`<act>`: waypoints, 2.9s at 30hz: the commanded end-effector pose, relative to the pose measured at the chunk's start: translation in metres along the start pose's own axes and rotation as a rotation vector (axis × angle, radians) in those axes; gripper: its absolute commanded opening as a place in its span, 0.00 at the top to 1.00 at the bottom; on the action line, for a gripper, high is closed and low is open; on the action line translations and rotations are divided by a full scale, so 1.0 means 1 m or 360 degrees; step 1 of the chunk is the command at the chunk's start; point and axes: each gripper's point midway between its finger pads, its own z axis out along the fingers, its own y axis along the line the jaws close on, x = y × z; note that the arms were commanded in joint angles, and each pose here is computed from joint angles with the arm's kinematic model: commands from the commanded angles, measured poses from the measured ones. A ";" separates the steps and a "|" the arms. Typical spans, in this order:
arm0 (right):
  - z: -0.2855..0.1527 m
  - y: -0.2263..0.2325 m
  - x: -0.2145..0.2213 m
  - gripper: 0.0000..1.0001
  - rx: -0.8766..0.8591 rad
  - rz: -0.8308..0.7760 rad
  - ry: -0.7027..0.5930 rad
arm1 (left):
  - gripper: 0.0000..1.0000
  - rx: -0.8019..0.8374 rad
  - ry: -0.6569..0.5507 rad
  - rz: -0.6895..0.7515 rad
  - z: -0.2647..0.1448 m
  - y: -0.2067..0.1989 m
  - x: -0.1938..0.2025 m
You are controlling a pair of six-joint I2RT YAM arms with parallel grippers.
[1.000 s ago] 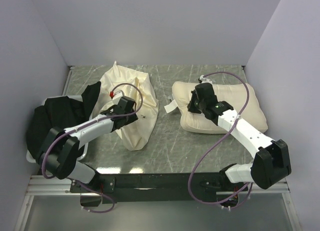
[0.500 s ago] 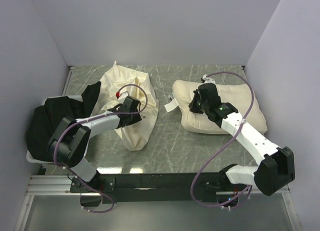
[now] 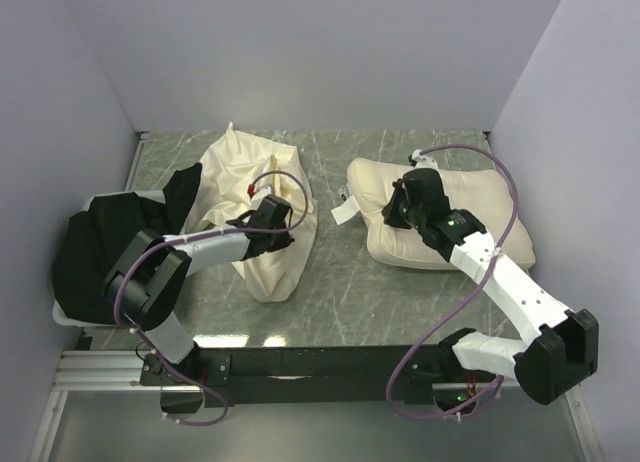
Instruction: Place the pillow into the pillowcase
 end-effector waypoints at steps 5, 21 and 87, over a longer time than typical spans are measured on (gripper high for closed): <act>-0.055 -0.001 -0.052 1.00 -0.0003 0.0105 -0.0353 | 0.99 0.0519 0.0016 0.0166 -0.027 -0.119 0.029; -0.109 -0.027 -0.041 1.00 0.0021 0.0167 -0.0490 | 0.42 0.0794 0.0236 0.0333 -0.047 -0.198 0.141; 0.008 0.108 0.062 1.00 -0.0237 -0.0367 0.0055 | 0.97 0.0700 -0.0096 0.0817 -0.110 -0.169 -0.036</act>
